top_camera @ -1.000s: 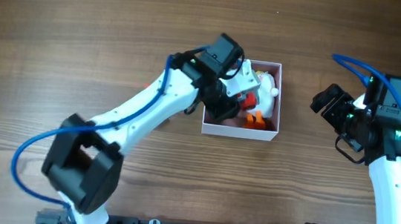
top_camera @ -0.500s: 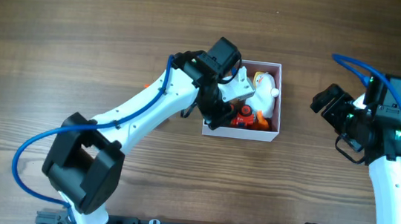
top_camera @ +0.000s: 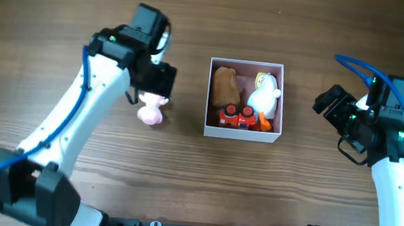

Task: Pack container
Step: 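Move the left gripper back and grasp the pink toy figure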

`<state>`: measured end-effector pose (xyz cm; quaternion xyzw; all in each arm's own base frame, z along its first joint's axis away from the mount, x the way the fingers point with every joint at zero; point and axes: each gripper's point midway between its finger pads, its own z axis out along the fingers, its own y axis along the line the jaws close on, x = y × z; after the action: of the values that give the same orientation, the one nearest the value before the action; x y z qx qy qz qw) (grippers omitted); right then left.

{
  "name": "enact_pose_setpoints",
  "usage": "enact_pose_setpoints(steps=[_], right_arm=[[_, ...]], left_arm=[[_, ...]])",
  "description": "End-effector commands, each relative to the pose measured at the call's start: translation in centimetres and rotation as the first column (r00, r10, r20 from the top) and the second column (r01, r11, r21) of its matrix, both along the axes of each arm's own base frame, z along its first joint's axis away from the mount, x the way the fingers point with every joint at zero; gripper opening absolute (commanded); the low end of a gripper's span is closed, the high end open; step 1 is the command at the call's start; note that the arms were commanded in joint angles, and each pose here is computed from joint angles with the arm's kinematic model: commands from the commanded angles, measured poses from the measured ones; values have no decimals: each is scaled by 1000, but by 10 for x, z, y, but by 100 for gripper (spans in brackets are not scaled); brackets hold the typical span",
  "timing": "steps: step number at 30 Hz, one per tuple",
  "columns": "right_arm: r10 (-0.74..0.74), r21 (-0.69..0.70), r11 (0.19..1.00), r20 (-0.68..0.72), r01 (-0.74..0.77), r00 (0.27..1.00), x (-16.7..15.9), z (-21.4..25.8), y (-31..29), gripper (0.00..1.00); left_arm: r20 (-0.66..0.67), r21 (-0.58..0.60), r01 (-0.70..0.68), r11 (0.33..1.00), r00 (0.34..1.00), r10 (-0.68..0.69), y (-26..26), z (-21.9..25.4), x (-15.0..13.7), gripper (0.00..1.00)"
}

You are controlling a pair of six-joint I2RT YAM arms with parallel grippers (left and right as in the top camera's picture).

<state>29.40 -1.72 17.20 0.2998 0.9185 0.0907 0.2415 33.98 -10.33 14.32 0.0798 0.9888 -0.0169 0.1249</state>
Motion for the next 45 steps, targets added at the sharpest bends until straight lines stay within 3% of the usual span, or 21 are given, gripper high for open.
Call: enact_pose_setpoints(steps=[1, 10, 13, 18, 24, 30, 34, 38, 41, 44, 45], right_arm=[[-6, 15, 1000, 7, 5, 1000, 2, 2, 1, 100], [-6, 15, 1000, 7, 5, 1000, 2, 2, 1, 100], [-5, 15, 1000, 7, 5, 1000, 2, 2, 1, 99], [-5, 15, 1000, 7, 5, 1000, 2, 2, 1, 100], [-6, 15, 1000, 7, 5, 1000, 2, 2, 1, 100], [-6, 15, 1000, 7, 5, 1000, 2, 2, 1, 99], [-6, 15, 1000, 7, 5, 1000, 2, 2, 1, 100], [-5, 15, 1000, 7, 5, 1000, 2, 2, 1, 100], [-6, 15, 1000, 7, 5, 1000, 2, 2, 1, 99], [-6, 15, 1000, 7, 5, 1000, 2, 2, 1, 100], [-5, 15, 1000, 7, 5, 1000, 2, 2, 1, 99]], left_arm=[[-170, -41, -99, 994, 981, 91, 13, -52, -14, 82], [-307, -10, -140, 990, 943, 130, 16, -108, -35, 80], [-312, -43, -141, 989, 943, 121, 11, -114, -37, 73], [-289, -54, -139, 989, 950, 118, 9, -117, -30, 73], [-281, -68, -137, 988, 953, 113, 7, -127, -29, 67], [-316, -105, -141, 984, 943, 101, 1, -126, -38, 21], [-317, -104, -129, 986, 944, 90, -1, -93, -35, 13], [-237, -133, -43, 990, 972, 10, -20, -25, -19, 10], [-97, -165, 127, 978, 985, -144, -57, 23, -11, 4], [24, -165, 348, 923, 937, -349, -105, 42, -16, 4], [70, -151, 455, 877, 890, -450, -126, 44, -21, 4]])
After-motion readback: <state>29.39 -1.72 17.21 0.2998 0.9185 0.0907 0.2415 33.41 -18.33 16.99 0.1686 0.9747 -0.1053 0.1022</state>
